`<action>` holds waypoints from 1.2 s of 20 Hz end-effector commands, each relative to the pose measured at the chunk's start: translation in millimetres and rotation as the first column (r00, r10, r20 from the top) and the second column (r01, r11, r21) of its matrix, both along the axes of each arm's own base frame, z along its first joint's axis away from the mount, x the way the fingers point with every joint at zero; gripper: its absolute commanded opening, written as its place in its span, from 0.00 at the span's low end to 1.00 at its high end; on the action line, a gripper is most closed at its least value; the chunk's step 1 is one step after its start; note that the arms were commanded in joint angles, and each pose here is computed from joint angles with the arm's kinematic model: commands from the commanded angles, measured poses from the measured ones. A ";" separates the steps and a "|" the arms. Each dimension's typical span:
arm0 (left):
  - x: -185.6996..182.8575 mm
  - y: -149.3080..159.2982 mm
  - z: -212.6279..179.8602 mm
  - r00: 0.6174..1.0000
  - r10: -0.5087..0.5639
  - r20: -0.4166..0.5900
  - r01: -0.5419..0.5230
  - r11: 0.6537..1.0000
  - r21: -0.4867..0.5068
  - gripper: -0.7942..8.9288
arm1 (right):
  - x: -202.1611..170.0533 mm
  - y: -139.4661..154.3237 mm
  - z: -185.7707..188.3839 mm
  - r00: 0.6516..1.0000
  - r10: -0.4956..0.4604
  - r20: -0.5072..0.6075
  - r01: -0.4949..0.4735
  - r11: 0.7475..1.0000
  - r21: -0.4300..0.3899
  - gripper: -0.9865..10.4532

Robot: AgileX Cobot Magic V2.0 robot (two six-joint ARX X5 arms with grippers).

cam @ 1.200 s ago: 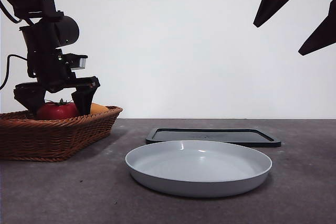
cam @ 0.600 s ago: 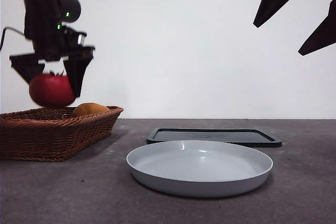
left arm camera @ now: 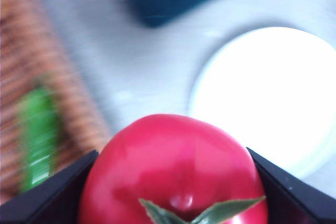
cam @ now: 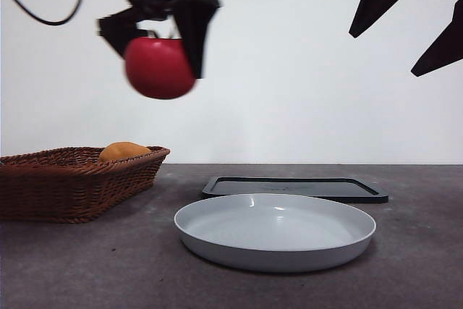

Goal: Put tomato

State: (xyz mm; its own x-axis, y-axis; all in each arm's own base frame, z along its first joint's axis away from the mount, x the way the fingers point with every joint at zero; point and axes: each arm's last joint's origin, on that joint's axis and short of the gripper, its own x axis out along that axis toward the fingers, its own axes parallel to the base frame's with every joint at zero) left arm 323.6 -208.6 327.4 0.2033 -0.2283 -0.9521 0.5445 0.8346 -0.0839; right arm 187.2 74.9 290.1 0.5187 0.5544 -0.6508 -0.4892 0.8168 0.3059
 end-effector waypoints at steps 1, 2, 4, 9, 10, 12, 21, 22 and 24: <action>-8.9 -26.6 -7.7 0.998 -0.068 0.001 0.068 0.998 -0.008 0.39 | 2.2 1.9 4.2 1.000 0.011 0.020 -0.011 1.000 0.003 0.60; -14.0 -35.2 -10.4 0.996 -0.093 0.005 0.093 0.996 -0.011 0.39 | 2.1 1.9 4.3 1.000 0.011 0.021 -0.011 1.000 0.003 0.60; -22.5 -48.5 -20.9 0.991 -0.132 0.001 0.132 0.991 -0.008 0.39 | 2.2 1.9 4.2 1.000 0.011 0.020 -0.011 1.000 0.003 0.60; -37.2 -69.6 -54.3 0.983 -0.185 -0.013 0.185 0.983 -0.004 0.39 | 2.2 1.9 4.2 1.000 0.011 0.020 -0.011 1.000 0.003 0.60; -40.0 -74.5 -59.1 0.981 -0.195 -0.003 0.195 0.981 -0.011 0.39 | 2.2 1.9 4.2 1.000 0.011 0.020 -0.011 1.000 0.003 0.60; -43.8 -83.6 -64.9 0.977 -0.213 0.013 0.213 0.977 -0.024 0.39 | 2.1 1.8 4.3 1.000 0.011 0.021 -0.011 1.000 0.003 0.60; -43.6 -110.7 -94.9 0.972 -0.236 0.013 0.237 0.971 -0.032 0.39 | 2.2 1.9 4.2 1.000 0.011 0.021 -0.011 1.000 0.003 0.60; -42.6 -111.9 -100.3 0.972 -0.236 0.002 0.236 0.971 -0.025 0.39 | 2.2 1.9 4.2 1.000 0.011 0.020 -0.011 1.000 0.003 0.60; -40.8 -113.9 -108.8 0.971 -0.237 -0.014 0.237 0.972 -0.013 0.39 | 2.2 1.9 4.2 1.000 0.011 0.020 -0.011 1.000 0.003 0.60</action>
